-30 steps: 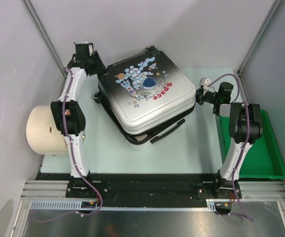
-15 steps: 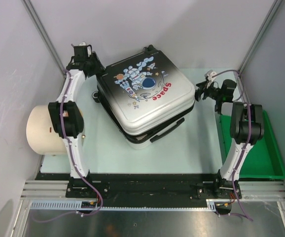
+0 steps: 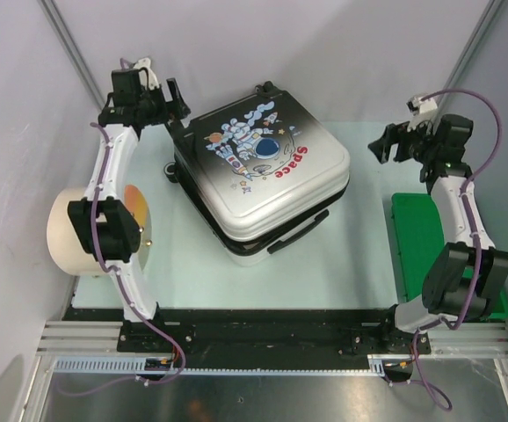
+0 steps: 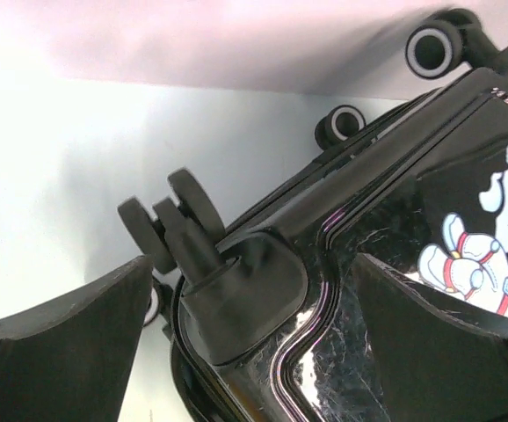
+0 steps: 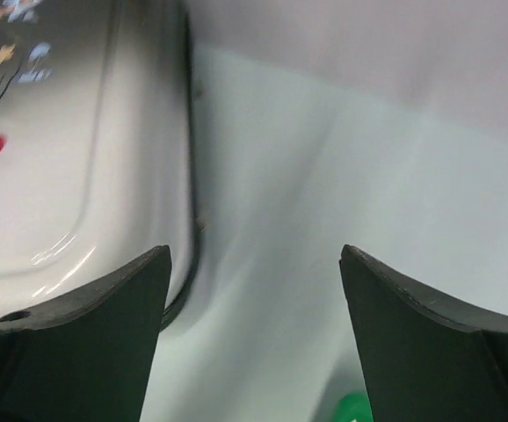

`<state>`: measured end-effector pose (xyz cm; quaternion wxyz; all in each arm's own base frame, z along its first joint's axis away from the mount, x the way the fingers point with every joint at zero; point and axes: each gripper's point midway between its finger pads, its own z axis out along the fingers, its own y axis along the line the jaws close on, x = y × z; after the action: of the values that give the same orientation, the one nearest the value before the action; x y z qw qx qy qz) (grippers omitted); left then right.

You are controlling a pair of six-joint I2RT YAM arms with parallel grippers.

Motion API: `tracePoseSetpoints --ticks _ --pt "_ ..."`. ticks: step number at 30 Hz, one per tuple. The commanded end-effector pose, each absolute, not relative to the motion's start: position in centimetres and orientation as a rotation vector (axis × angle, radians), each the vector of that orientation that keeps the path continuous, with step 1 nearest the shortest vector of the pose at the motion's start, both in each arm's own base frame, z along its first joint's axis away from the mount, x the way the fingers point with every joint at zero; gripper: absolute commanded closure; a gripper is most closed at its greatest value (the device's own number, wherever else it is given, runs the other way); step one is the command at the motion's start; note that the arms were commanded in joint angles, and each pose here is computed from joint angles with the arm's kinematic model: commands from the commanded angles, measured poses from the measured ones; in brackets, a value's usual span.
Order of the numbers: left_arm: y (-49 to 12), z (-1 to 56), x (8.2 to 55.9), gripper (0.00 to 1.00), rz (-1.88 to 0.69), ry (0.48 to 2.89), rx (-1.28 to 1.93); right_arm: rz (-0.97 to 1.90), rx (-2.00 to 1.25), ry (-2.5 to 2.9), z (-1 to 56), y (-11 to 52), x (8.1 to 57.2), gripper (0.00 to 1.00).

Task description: Open, take out, and arrange the luggage

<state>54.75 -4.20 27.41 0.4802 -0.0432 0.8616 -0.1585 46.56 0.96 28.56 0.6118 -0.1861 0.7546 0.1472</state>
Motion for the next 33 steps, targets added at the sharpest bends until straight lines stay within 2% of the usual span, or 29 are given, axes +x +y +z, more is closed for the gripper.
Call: tracePoseSetpoints --ticks 1,3,6,7,9,13,17,18,20,21,22,23,25,33 --pt "-5.0 31.4 56.2 0.00 -0.364 1.982 0.128 0.686 -0.120 2.194 20.0 4.9 38.9 0.18" --pt "-5.4 29.8 57.7 0.00 -0.359 1.992 0.192 0.782 -0.019 2.245 18.7 6.7 37.0 0.18" --pt "-5.6 30.0 59.7 0.12 -0.340 1.952 0.253 0.872 -0.033 2.277 17.4 10.8 34.2 0.18" --pt "-5.6 29.7 60.1 0.19 -0.336 1.950 0.258 0.867 -0.025 2.274 17.1 11.2 33.8 0.18" --pt "-7.2 28.7 61.1 0.25 -0.322 1.952 0.292 0.914 -0.109 2.294 15.7 14.8 32.2 0.19" --pt "-6.7 25.9 62.1 0.46 -0.226 2.005 0.274 0.950 -0.104 2.309 13.9 18.5 31.7 0.19" --pt "-5.5 23.0 61.2 0.56 -0.146 2.083 0.267 0.975 -0.105 2.262 13.3 21.1 33.3 0.20" --pt "-5.3 21.1 60.3 0.58 -0.132 2.131 0.288 0.972 -0.096 2.234 13.5 21.2 34.1 0.21" --pt "-5.3 21.1 58.7 0.65 -0.128 2.149 0.310 0.936 -0.087 2.170 14.0 20.8 36.1 0.22" --pt "-5.3 18.9 57.3 0.68 -0.143 2.207 0.319 0.919 -0.080 2.172 13.5 20.5 36.9 0.22" --pt "-5.7 18.4 56.3 0.74 -0.173 2.222 0.341 0.882 -0.044 2.150 14.0 19.4 38.6 0.22" --pt "-6.0 19.6 55.2 0.76 -0.190 2.205 0.359 0.873 -0.039 2.134 14.3 19.0 39.6 0.23" --pt "-6.5 17.3 52.6 0.84 -0.227 2.272 0.378 0.831 -0.012 2.139 13.6 17.6 41.2 0.23" --pt "-12.3 14.9 43.7 0.94 -0.486 2.368 0.487 0.672 -0.004 2.018 15.0 11.6 48.9 0.24"
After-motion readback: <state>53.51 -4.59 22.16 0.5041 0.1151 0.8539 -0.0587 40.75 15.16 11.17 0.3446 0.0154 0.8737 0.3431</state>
